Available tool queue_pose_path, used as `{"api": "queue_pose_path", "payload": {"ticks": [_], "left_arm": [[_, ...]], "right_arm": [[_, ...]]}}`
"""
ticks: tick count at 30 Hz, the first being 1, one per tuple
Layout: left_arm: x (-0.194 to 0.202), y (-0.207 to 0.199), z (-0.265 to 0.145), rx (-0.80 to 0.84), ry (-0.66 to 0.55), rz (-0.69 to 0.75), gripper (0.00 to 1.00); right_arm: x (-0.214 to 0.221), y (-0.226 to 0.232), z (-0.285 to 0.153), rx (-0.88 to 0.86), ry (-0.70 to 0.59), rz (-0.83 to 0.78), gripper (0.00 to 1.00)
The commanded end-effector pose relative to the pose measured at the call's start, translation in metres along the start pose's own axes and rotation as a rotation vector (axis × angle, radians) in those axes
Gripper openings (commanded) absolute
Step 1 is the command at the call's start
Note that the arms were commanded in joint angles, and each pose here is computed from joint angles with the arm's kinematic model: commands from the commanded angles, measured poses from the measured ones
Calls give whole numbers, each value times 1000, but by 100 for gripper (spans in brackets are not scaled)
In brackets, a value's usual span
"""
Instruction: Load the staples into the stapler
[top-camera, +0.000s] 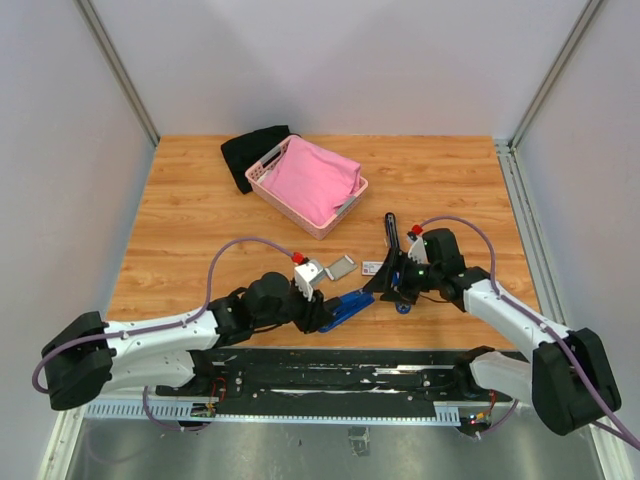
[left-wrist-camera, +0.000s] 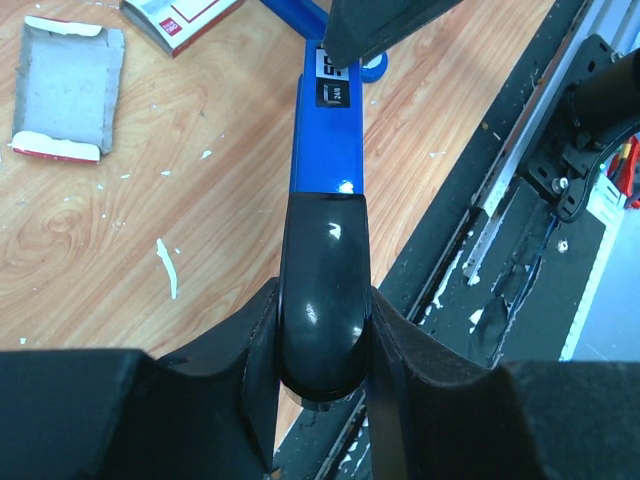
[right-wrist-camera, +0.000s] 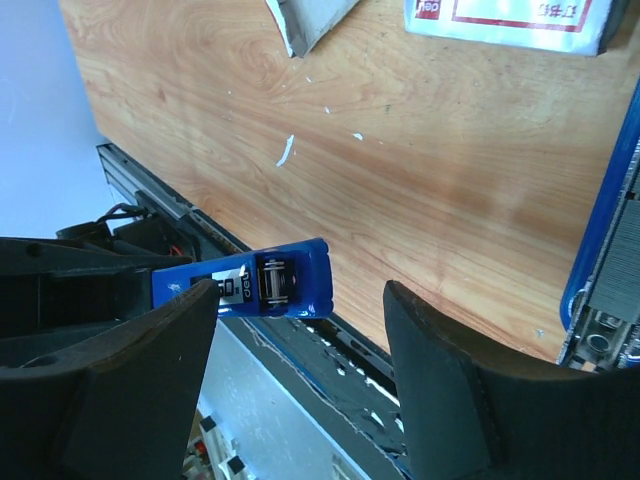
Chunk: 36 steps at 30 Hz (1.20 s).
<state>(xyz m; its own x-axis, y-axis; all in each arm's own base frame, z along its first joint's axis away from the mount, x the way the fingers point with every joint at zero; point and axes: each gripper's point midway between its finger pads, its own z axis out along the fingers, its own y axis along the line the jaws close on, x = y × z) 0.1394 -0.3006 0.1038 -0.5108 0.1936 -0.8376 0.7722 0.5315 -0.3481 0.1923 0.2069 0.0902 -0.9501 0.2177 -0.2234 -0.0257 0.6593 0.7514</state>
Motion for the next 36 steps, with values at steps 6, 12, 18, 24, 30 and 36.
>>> {"api": "queue_pose_path", "payload": {"ticks": [6,12,18,24,30,36], "left_arm": [[-61,-20,-8,51,-211,-26,0],[-78,-22,-12,46,-262,-36,0],[-100,-29,-16,58,-329,-59,0],[-116,-34,-19,71,-376,-64,0],[-120,-39,-20,98,-390,-59,0],[-118,-41,-18,111,-380,-56,0]], "right_arm": [[-1,20,0,-106,13,113,68],[-5,43,-10,-172,16,163,68],[-10,60,-18,-216,21,185,68],[-14,70,-20,-236,28,205,68],[-21,81,-24,-268,6,226,67],[-27,92,-30,-302,-13,253,51]]}}
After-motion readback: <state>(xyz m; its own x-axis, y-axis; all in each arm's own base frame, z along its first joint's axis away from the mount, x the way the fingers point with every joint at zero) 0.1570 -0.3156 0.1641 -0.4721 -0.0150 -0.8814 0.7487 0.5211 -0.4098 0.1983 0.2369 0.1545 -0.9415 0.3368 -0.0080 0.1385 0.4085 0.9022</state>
